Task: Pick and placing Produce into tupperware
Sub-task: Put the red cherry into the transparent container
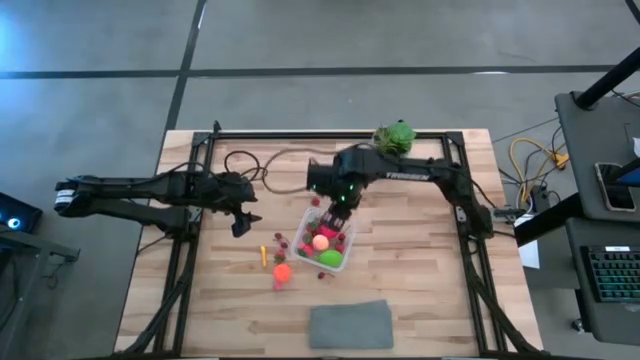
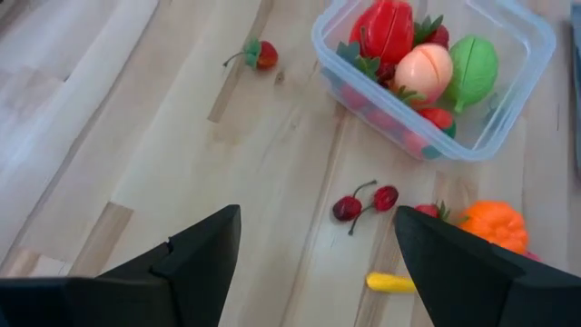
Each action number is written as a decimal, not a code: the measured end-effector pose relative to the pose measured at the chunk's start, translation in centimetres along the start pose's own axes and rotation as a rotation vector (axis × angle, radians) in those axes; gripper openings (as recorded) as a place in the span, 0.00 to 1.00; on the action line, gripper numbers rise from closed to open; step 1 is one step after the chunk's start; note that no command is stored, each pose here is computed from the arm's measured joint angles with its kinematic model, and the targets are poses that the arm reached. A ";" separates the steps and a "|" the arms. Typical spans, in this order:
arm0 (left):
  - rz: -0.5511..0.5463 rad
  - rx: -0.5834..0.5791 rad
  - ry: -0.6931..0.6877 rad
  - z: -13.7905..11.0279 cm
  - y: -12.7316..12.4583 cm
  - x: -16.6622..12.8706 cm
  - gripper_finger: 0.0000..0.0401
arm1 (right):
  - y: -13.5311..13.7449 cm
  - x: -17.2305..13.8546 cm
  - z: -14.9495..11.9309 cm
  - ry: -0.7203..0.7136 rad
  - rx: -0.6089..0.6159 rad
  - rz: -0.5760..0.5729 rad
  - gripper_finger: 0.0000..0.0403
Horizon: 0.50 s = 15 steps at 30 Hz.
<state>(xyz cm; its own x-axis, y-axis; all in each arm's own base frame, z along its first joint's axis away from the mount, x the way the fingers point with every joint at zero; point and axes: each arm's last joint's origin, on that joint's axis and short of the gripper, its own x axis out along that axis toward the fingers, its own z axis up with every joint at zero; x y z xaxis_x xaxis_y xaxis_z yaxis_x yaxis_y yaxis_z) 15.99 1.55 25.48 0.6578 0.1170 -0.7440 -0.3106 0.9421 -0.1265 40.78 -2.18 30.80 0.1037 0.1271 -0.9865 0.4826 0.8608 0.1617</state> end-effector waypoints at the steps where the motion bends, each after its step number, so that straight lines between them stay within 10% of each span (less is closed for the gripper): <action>1: 0.000 0.000 0.003 0.0 0.0 0.1 0.69 | 0.4 0.7 -0.2 0.020 -0.016 -0.009 0.22; 15: 0.020 0.007 0.085 0.1 -0.2 1.9 0.69 | 2.9 6.7 -1.3 0.038 -0.158 -0.013 0.30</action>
<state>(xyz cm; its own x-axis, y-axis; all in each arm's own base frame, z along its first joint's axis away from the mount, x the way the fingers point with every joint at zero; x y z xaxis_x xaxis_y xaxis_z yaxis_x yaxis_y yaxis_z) 17.34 1.66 24.16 0.5911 0.1087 -0.7992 -0.3178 0.9421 -0.1069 41.70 1.81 24.65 0.0643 0.1313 -0.9893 0.3406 0.9289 0.1454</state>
